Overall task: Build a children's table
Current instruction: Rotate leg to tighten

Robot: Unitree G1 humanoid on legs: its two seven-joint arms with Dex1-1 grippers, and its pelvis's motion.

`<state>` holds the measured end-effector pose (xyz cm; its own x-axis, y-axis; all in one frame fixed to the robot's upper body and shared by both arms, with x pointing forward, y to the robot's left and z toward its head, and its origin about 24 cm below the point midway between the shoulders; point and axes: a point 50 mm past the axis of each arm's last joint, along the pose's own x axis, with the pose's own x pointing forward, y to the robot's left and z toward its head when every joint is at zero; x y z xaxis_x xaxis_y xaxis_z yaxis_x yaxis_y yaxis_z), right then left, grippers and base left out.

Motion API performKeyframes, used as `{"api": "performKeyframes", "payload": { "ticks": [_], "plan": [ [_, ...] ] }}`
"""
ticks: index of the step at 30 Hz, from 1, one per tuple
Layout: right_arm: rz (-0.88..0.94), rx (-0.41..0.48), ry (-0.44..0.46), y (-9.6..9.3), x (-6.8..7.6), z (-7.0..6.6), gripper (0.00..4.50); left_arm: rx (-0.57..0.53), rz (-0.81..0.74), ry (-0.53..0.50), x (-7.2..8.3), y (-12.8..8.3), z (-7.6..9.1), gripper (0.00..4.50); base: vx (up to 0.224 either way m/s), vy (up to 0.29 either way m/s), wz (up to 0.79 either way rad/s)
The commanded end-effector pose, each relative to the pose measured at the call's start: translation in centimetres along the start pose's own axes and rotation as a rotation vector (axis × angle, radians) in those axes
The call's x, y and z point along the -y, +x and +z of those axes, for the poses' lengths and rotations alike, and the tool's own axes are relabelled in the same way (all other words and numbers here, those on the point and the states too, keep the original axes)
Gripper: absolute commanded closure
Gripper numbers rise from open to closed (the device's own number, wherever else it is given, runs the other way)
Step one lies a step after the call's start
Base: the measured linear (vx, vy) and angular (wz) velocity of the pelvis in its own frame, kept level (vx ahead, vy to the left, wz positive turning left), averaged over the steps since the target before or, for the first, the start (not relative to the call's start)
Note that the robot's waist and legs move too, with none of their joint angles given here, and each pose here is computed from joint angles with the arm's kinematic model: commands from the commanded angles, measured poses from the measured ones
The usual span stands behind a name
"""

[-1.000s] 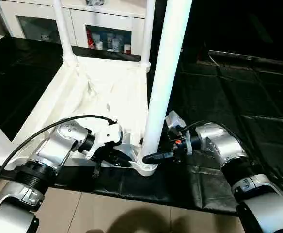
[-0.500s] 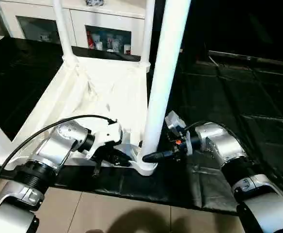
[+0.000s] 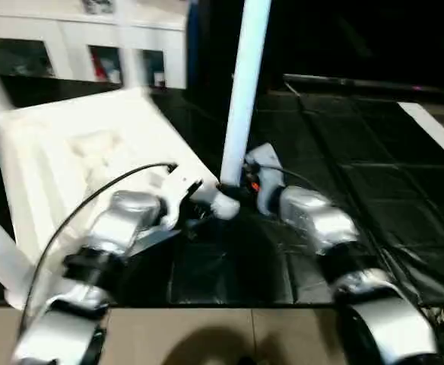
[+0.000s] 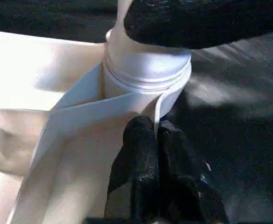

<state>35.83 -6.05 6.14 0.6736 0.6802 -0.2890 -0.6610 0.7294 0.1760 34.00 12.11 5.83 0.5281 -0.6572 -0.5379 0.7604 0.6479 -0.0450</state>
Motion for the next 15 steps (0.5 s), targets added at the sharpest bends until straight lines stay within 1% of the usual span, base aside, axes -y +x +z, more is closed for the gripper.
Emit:
{"api": "performKeyframes", "payload": {
  "ticks": [1,2,3,5,7,9,10,12,13,14,15],
  "plan": [
    [0.061,-0.074,0.043,1.5,-2.5,-1.4,2.54,0.137,-0.064,-0.001,1.9,1.4,3.0,4.50,0.000,0.000,0.00],
    [0.071,-0.074,0.037,1.5,-2.6,-1.4,2.54,0.141,-0.064,-0.003,1.9,1.4,3.1,4.50,0.000,0.000,0.00],
    [0.078,-0.073,0.032,1.5,-2.7,-1.4,2.20,0.141,-0.064,-0.002,2.0,1.4,3.1,4.50,0.000,0.000,0.00],
    [0.096,-0.070,0.020,1.3,-2.8,-1.5,1.85,0.135,-0.064,0.010,2.0,1.4,3.1,4.50,0.000,0.000,0.00],
    [0.097,-0.069,0.027,1.2,-2.7,-1.6,1.76,0.132,-0.059,0.010,1.9,1.3,3.0,4.50,0.000,0.000,0.00],
    [0.094,-0.069,0.032,1.1,-2.6,-1.6,1.50,0.130,-0.056,0.007,1.8,1.2,2.9,4.50,0.000,0.000,0.00],
    [0.086,-0.061,0.034,0.8,-2.2,-1.7,1.42,0.120,-0.054,0.010,1.6,0.9,2.6,4.50,0.000,0.000,0.00],
    [0.087,-0.054,0.036,0.6,-1.9,-1.7,1.22,0.117,-0.057,0.017,1.6,0.8,2.4,4.50,0.000,0.000,0.00],
    [0.094,-0.049,0.041,0.2,-1.5,-1.8,1.22,0.110,-0.063,0.022,1.5,0.6,2.3,4.50,0.000,0.000,0.00],
    [0.155,-0.043,0.039,-0.8,-0.9,-1.9,1.07,0.100,-0.096,0.040,1.4,0.2,2.0,4.50,0.000,0.000,0.00],
    [0.185,-0.046,0.035,-1.3,-0.7,-1.9,0.98,0.092,-0.112,0.045,1.4,0.1,1.8,4.50,0.000,0.000,0.00]
  ]
}}
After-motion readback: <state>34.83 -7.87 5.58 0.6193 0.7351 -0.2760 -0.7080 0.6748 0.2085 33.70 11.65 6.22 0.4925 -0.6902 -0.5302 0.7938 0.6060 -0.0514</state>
